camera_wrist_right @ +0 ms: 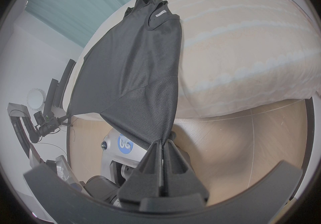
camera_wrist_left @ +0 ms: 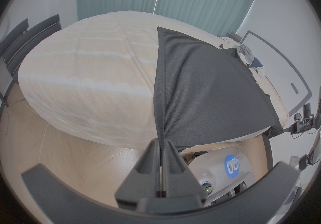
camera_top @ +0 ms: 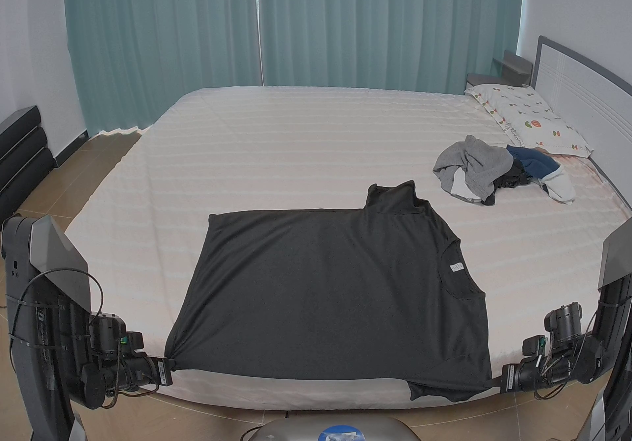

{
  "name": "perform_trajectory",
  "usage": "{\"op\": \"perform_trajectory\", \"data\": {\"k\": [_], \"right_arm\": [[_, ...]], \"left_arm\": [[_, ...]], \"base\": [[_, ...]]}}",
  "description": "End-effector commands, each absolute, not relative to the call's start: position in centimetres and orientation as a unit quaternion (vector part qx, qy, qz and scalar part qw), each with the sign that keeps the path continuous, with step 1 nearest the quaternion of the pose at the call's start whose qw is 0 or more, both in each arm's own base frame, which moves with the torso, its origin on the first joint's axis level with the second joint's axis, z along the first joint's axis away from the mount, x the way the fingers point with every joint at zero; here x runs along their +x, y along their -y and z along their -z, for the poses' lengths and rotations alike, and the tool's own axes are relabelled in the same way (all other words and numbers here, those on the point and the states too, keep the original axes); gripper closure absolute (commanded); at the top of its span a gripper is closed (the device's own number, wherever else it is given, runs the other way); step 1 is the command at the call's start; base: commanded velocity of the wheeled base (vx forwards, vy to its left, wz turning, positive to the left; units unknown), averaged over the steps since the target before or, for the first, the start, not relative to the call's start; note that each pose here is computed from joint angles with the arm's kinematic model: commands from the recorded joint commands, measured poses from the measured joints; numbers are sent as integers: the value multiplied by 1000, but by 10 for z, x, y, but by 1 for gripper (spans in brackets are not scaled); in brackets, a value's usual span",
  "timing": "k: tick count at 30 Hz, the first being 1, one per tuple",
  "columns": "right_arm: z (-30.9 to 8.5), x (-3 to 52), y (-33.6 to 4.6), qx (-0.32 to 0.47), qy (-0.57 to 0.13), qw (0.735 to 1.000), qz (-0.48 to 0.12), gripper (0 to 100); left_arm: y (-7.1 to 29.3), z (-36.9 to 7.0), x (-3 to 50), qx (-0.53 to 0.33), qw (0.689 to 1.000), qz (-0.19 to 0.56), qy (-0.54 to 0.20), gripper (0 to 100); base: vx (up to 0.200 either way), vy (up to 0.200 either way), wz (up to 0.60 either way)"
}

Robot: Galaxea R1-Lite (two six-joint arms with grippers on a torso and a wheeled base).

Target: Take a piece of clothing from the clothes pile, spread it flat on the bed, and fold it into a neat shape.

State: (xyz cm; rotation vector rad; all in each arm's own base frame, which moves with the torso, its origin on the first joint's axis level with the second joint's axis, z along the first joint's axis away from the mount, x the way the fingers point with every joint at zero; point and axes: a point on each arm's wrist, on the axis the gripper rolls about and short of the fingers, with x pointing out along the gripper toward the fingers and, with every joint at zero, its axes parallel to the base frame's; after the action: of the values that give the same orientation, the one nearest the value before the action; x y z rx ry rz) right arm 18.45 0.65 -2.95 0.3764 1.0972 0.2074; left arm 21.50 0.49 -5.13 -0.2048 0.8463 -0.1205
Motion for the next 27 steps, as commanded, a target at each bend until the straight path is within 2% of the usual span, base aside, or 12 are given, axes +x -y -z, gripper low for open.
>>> {"op": "perform_trajectory", "data": {"k": [1, 10, 17, 18, 19, 20, 23, 27], "right_arm": [[22, 179, -6, 177, -512, 835, -99, 100], [16, 177, -6, 175, -508, 837, -99, 100], [14, 178, -8, 169, -503, 841, -103, 100], [8, 180, -9, 171, -481, 853, -109, 100], [8, 180, -9, 171, -481, 853, -109, 100], [4, 184, -9, 169, -459, 865, -112, 100], [0, 196, -9, 163, -414, 888, -115, 100], [0, 212, -9, 167, -375, 906, -103, 100]], "left_arm": [[-5, 50, 210, -97, 903, 52, -416, 100], [-3, 41, 204, -93, 891, 55, -440, 100], [-1, 37, 208, -94, 900, 58, -421, 100], [-1, 29, 212, -102, 914, 58, -389, 100], [-1, 29, 212, -102, 914, 58, -389, 100], [0, 24, 217, -123, 921, 53, -365, 100], [7, 21, 230, -165, 927, 49, -335, 100], [9, 19, 245, -195, 932, 11, -305, 100]], "base": [[0, 0, 0], [0, 0, 0], [0, 0, 0], [0, 0, 0], [0, 0, 0], [0, 0, 0], [0, 0, 0], [0, 0, 0]]}}
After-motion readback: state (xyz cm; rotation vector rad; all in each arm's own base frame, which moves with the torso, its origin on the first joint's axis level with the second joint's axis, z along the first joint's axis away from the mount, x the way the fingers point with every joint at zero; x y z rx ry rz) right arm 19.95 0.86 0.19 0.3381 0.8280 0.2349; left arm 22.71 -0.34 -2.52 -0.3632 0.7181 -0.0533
